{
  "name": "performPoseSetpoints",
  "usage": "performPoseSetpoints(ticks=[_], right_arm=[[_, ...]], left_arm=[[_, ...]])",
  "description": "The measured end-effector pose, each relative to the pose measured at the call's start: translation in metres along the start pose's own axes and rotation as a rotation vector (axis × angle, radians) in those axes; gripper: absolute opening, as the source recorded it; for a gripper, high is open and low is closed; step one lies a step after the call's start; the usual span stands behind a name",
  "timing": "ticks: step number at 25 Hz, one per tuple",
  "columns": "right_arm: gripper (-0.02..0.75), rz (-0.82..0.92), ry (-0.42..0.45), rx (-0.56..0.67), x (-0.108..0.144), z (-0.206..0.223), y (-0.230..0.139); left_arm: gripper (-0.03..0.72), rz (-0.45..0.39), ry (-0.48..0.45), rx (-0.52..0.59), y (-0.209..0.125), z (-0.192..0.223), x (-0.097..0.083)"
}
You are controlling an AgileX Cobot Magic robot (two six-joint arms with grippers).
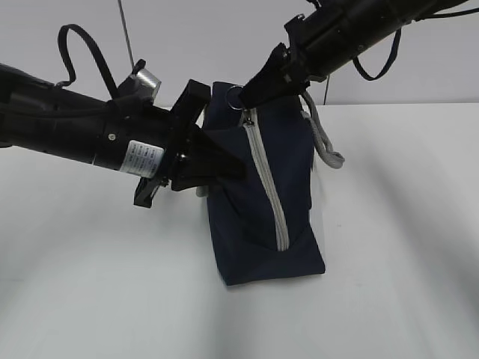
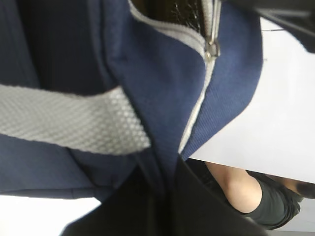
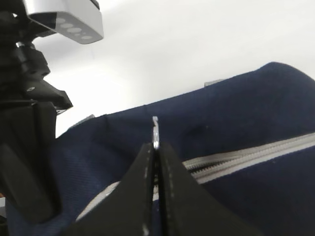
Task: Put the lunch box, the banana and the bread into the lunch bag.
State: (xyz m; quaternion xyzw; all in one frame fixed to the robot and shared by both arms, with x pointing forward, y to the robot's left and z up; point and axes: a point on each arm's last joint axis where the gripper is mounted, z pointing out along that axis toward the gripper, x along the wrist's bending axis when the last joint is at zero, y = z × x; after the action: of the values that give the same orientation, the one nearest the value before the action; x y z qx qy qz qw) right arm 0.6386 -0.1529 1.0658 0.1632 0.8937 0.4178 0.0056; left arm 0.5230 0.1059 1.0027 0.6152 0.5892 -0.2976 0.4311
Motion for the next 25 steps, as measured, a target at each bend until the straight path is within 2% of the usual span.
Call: performPoseSetpoints(ticks=[6, 12, 25], right_arm=[[-0.016, 0.017, 0.013, 0.001, -0.013, 0.009, 0.001], [-0.016, 0.028, -0.011, -0.006, -0.018, 0.010, 0.003], [-0.016, 0.041, -0.182, -0.067, -0.034, 0.008, 0.008]], left_arm=[[0.001, 0.011, 0.009, 0.001, 0.000, 0.000, 0.001], [0.001, 0.028, 0.021, 0.010, -0.001, 0.000, 0.002], [0.000, 0.063, 0.032, 0.058, -0.005, -0.001, 0.004]])
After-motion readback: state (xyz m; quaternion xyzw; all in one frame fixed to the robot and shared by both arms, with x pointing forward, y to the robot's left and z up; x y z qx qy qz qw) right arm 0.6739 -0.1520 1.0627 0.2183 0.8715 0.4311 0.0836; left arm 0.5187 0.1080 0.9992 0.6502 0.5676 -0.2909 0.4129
